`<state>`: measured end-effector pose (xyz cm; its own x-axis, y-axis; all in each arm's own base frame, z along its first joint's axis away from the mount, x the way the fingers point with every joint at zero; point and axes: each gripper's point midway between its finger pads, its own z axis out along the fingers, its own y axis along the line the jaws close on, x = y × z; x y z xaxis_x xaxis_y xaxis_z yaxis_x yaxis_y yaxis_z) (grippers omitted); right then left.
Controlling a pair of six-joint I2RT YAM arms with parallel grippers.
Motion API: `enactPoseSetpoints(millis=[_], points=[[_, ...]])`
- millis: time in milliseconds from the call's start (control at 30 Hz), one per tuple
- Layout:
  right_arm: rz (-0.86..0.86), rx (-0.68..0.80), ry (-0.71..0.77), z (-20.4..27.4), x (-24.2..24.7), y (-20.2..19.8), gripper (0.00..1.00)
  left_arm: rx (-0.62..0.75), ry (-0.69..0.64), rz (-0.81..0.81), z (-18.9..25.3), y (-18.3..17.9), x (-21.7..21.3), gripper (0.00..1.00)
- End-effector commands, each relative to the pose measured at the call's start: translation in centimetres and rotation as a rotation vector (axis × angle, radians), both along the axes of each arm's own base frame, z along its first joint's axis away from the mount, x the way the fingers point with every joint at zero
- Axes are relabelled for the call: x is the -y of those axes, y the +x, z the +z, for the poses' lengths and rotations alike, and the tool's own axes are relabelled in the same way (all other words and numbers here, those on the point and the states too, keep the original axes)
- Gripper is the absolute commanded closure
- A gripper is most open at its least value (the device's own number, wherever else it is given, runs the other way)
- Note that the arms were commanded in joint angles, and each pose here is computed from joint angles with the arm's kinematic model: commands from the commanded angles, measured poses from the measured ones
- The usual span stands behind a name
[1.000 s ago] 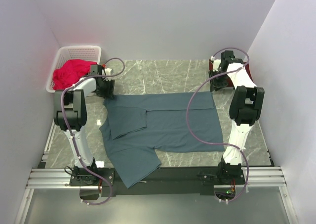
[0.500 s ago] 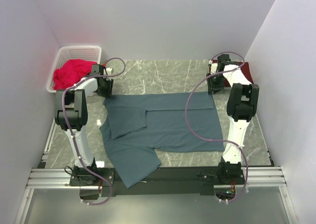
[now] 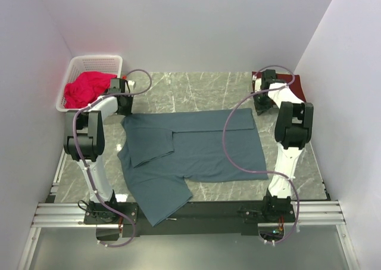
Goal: Fold and stack the t-shirts
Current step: Fold the tshirt
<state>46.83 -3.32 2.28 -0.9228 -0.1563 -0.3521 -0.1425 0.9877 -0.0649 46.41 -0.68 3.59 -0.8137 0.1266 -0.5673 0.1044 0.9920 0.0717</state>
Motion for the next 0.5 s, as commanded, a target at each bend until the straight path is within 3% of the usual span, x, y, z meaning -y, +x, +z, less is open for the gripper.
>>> enactPoseSetpoints(millis=[0, 200, 300, 333, 467], points=[[-0.015, 0.19, -0.071, 4.7, 0.9, 3.4, 1.0, 0.145, 0.071, 0.013, 3.9, 2.6, -1.0, 1.0], [-0.004, 0.2, -0.059, 4.7, -0.2, 5.2, 1.0, 0.111, 0.043, -0.021, 3.0, 3.9, 0.9, 0.96], [0.022, 0.158, -0.002, 4.9, -1.6, 5.0, 0.99, 0.099, 0.034, -0.017, 2.8, 4.5, 1.2, 0.83], [0.03, 0.145, 0.021, 5.0, -2.0, 4.7, 0.89, 0.103, 0.033, -0.014, 3.0, 4.8, 1.2, 0.8], [0.043, 0.129, 0.107, 6.7, -3.5, 2.6, 0.7, 0.096, 0.035, -0.013, 2.8, 4.8, 1.2, 0.71]])
